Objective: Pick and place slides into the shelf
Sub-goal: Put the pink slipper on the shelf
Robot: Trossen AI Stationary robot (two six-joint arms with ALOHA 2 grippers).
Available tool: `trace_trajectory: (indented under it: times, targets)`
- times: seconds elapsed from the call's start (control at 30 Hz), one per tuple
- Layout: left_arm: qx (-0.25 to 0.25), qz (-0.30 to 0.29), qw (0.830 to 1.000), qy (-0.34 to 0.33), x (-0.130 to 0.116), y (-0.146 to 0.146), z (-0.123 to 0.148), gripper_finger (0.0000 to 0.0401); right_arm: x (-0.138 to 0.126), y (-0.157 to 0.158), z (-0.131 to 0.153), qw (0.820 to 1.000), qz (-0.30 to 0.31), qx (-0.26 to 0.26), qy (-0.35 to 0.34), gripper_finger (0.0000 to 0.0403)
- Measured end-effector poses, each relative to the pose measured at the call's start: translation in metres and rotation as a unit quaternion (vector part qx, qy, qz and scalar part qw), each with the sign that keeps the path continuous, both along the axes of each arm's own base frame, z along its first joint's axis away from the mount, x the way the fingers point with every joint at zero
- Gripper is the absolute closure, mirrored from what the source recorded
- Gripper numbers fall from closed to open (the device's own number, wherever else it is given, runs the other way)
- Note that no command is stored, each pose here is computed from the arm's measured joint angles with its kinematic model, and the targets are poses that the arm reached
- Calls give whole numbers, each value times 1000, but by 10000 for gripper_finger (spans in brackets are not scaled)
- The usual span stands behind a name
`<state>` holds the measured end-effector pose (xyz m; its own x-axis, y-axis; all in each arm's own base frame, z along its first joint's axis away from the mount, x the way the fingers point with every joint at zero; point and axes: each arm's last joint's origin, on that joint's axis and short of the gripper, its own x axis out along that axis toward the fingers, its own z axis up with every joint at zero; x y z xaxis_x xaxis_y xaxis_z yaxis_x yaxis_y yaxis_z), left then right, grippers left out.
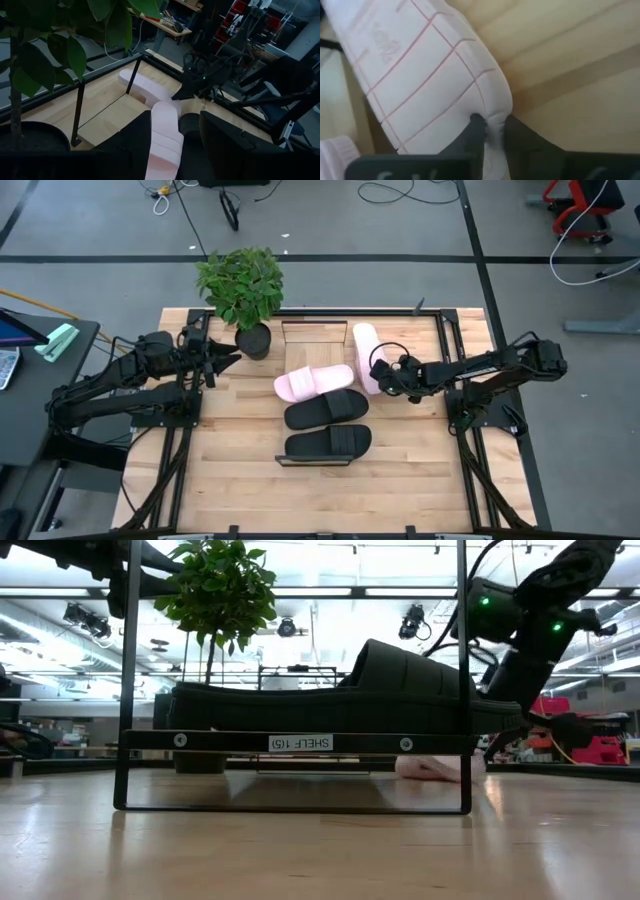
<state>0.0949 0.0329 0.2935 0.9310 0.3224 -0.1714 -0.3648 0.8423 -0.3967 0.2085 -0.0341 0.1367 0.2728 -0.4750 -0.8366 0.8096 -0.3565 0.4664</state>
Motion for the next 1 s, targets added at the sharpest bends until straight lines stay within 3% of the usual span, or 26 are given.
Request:
trace_trajectory:
  times: [0.13,0.47,0.77,1.0]
  targets:
    - [4,1,1000,1,0,0,0,228,-10,2,14,1000,0,-6,-7,361]
    - [4,3,1000,1,0,0,0,228,-43,14,70,991,42,-11,-123,369]
    - [28,-1,1000,3,0,0,1,225,-68,25,159,961,100,-29,-257,373]
    - [115,-24,993,-2,1,-1,7,218,-81,32,237,953,147,-21,-264,373]
